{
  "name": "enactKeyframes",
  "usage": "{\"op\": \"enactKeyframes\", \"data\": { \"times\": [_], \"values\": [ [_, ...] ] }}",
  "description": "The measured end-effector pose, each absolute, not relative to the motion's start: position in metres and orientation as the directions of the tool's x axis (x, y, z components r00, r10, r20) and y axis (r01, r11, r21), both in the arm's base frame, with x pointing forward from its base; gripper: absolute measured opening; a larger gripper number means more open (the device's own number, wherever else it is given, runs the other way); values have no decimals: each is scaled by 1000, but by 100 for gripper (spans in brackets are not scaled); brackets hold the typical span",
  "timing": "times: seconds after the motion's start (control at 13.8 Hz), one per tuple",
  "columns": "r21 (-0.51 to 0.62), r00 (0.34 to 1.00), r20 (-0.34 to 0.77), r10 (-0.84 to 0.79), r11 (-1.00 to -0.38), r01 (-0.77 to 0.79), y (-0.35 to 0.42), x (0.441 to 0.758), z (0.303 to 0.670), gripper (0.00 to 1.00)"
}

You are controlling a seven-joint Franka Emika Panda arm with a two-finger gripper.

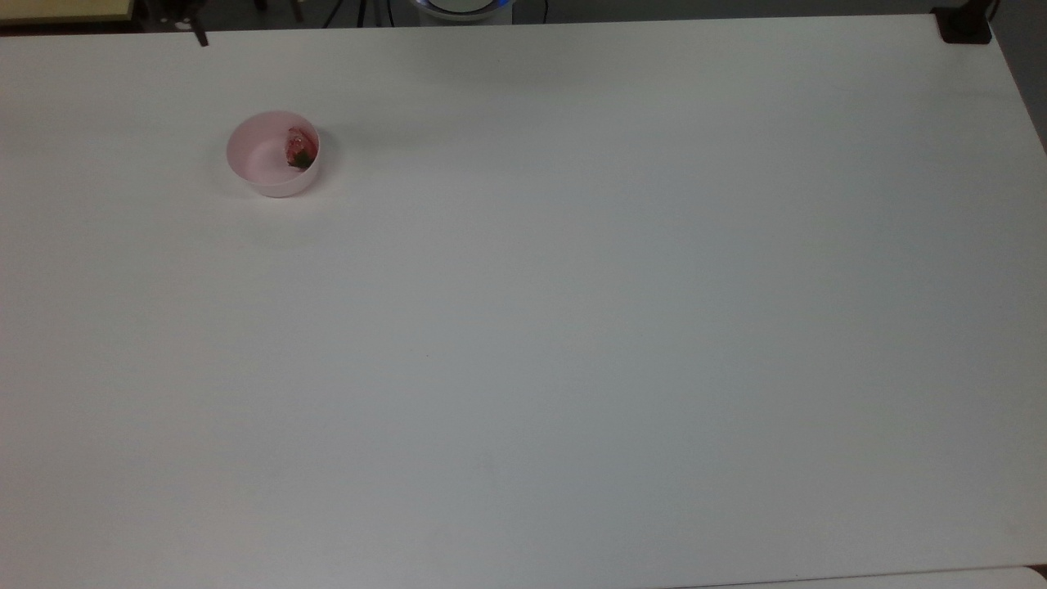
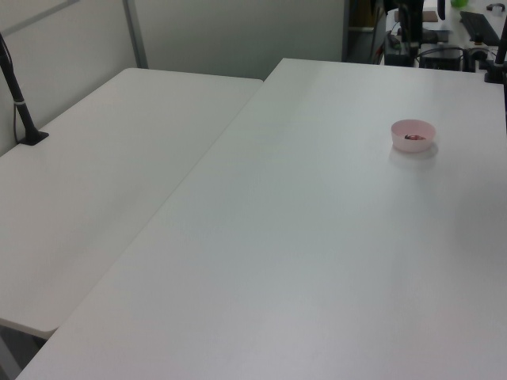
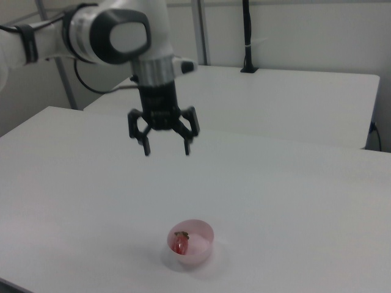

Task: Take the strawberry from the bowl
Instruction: 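Lower the open gripper into the pink bowl around the strawberry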

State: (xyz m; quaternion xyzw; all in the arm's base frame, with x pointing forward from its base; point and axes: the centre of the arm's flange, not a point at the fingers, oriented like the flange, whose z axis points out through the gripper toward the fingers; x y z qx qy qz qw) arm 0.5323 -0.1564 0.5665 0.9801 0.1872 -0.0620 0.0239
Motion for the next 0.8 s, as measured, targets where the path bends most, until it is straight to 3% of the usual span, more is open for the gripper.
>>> {"op": "enactKeyframes", "data": {
  "times": [0.36,0.44,0.58,0.8],
  "values": [
    [66,940,-82,332,-939,338,-201,528,472,99],
    [68,939,-81,333,-939,338,-203,527,445,92],
    [58,950,-96,298,-951,305,-205,524,421,89],
    [37,970,-105,219,-974,223,-208,519,408,64]
  ]
}}
